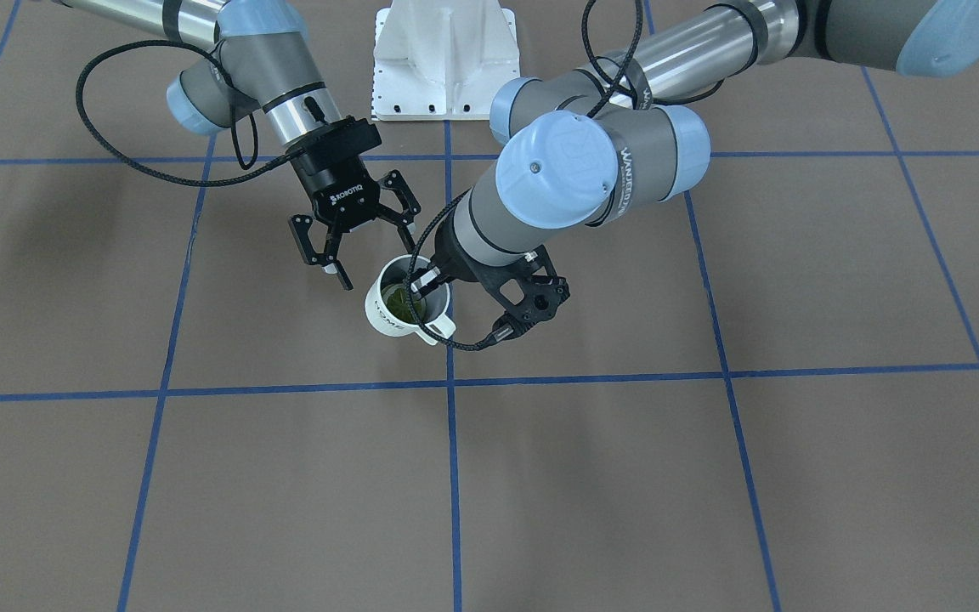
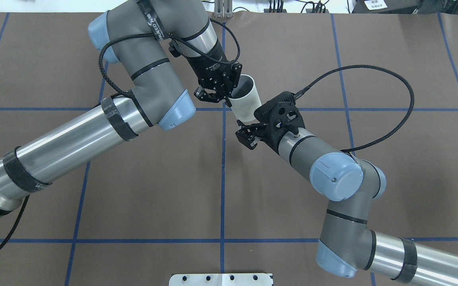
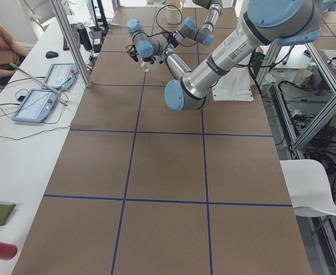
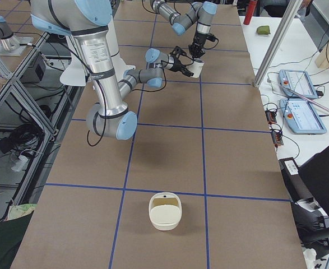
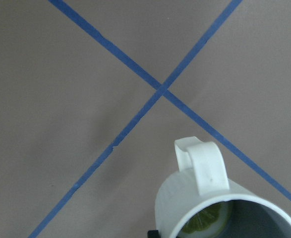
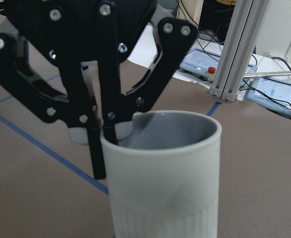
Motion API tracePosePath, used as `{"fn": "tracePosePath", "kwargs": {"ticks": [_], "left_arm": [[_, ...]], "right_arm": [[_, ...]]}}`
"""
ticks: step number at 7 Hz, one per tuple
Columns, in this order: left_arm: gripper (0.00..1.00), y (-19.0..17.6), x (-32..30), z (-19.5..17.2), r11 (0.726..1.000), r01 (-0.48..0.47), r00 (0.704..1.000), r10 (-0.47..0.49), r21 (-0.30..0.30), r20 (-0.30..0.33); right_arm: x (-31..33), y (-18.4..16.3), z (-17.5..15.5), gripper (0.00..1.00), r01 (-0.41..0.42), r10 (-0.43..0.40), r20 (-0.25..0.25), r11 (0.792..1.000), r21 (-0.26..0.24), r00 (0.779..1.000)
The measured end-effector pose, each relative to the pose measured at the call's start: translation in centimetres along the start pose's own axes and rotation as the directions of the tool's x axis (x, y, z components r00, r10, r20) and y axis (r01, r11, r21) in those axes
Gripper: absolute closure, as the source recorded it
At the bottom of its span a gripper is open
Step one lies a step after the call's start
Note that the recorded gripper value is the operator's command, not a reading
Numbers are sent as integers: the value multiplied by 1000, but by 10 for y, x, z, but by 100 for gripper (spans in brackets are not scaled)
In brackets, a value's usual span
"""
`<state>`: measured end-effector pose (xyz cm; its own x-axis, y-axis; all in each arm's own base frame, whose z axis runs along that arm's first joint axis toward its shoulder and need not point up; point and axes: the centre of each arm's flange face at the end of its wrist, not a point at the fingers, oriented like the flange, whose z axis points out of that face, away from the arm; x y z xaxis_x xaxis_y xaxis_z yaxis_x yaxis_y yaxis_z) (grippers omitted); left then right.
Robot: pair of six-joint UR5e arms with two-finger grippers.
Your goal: Left arm hands cup to right arm to dump lemon
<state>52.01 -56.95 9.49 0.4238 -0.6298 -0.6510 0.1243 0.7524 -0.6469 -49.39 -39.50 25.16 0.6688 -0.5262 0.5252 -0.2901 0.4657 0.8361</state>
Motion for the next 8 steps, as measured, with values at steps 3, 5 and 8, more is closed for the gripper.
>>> {"fn": "tracePosePath", "kwargs": {"ticks": [3, 5, 8], "left_arm": [[100, 24, -1, 8, 999, -23, 1000, 23, -26, 3], [100, 34, -4, 6, 998, -29, 1000, 29, -58, 6], [1, 35, -5, 6, 997, -28, 1000, 29, -68, 9]], "right_arm": [[0, 1, 2, 2, 1, -1, -3, 1000, -1, 1000], [0, 3, 3, 2, 3, -3, -5, 1000, -4, 1000], [-3, 3, 3, 100, -4, 4, -5, 1000, -10, 1000]]}}
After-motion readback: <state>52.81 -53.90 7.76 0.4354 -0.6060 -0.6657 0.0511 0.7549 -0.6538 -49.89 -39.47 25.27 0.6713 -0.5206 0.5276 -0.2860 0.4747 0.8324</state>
